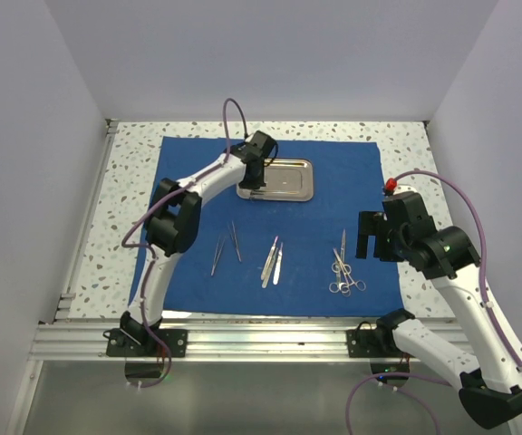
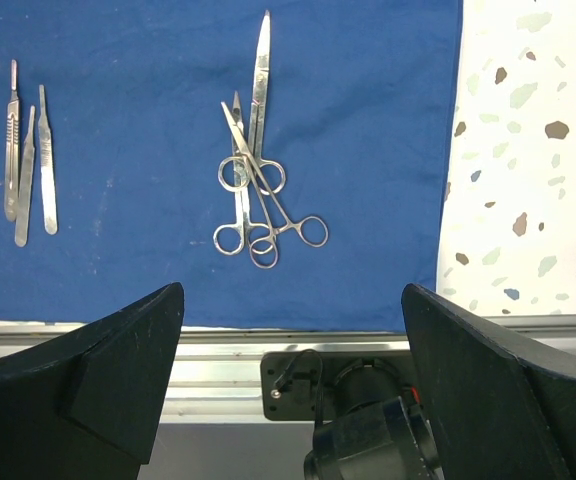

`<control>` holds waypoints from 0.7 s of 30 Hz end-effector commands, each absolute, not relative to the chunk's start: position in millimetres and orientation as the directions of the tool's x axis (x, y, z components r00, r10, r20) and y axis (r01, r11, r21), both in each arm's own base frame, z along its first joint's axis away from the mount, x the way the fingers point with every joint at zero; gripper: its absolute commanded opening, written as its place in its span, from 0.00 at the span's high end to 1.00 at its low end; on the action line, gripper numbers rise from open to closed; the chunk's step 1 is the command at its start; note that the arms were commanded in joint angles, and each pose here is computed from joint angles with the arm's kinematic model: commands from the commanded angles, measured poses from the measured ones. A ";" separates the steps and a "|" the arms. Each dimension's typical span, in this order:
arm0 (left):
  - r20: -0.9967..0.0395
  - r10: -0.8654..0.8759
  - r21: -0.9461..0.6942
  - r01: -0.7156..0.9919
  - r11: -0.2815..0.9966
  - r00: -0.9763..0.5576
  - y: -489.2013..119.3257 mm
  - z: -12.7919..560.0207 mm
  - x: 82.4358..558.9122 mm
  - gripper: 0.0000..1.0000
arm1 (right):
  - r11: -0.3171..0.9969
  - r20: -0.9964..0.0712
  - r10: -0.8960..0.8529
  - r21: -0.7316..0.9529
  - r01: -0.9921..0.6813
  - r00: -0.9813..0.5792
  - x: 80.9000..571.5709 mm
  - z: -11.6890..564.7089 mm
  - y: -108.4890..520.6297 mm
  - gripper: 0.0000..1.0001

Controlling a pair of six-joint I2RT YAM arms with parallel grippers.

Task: Open and lay out the surgical kit
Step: Pick up the medical item from the container, then place the medical item in the surgical kit.

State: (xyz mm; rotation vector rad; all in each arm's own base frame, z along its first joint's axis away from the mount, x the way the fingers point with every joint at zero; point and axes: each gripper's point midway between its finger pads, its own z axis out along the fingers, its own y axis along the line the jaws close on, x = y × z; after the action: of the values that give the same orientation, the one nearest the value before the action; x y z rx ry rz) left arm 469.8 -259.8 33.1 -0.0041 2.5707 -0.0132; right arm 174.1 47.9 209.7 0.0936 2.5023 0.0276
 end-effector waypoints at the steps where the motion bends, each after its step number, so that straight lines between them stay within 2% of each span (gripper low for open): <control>1: -0.664 -0.036 -0.075 0.018 0.997 -0.747 -262.7 121.2 480.6 1.00 | 0.998 -0.610 0.060 0.053 0.035 -0.790 178.9 213.6 52.3 0.06; 8: -0.715 -0.019 -0.063 0.037 0.997 -0.699 -230.6 158.7 439.5 1.00 | 0.998 -0.604 0.056 0.059 0.026 -0.795 180.7 211.0 55.3 0.06; 9: -0.684 0.006 -0.037 0.043 0.998 -0.730 -220.9 136.0 421.7 1.00 | 0.998 -0.602 0.054 0.059 0.023 -0.796 180.8 210.3 55.9 0.06; 11: -0.712 -0.017 -0.068 0.044 0.997 -0.702 -213.5 148.2 407.4 1.00 | 0.998 -0.598 0.050 0.062 0.017 -0.800 181.0 208.0 57.3 0.06; 12: -0.678 -0.004 -0.046 0.036 0.998 -0.735 -202.5 126.3 389.6 1.00 | 0.998 -0.596 0.048 0.061 0.015 -0.802 180.9 207.2 57.6 0.06; 14: -0.685 -0.030 -0.078 0.032 0.996 -0.728 -199.7 129.5 371.9 1.00 | 0.998 -0.590 0.049 0.066 0.012 -0.806 180.7 205.4 59.3 0.06; 15: -0.656 -0.017 -0.059 0.029 0.998 -0.755 -192.8 109.9 354.3 1.00 | 0.998 -0.586 0.048 0.068 0.009 -0.809 180.4 204.5 60.1 0.06; 21: -0.640 -0.041 -0.096 0.027 0.995 -0.768 -189.1 78.5 300.2 1.00 | 0.996 -0.581 0.047 0.094 -0.010 -0.813 176.9 202.8 64.7 0.06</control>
State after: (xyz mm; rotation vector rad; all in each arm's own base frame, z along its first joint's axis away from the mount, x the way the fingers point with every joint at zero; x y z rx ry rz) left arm 301.9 -179.5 71.3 0.0646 2.5238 -0.0395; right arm 174.4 57.5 199.0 0.0622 2.5427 0.0718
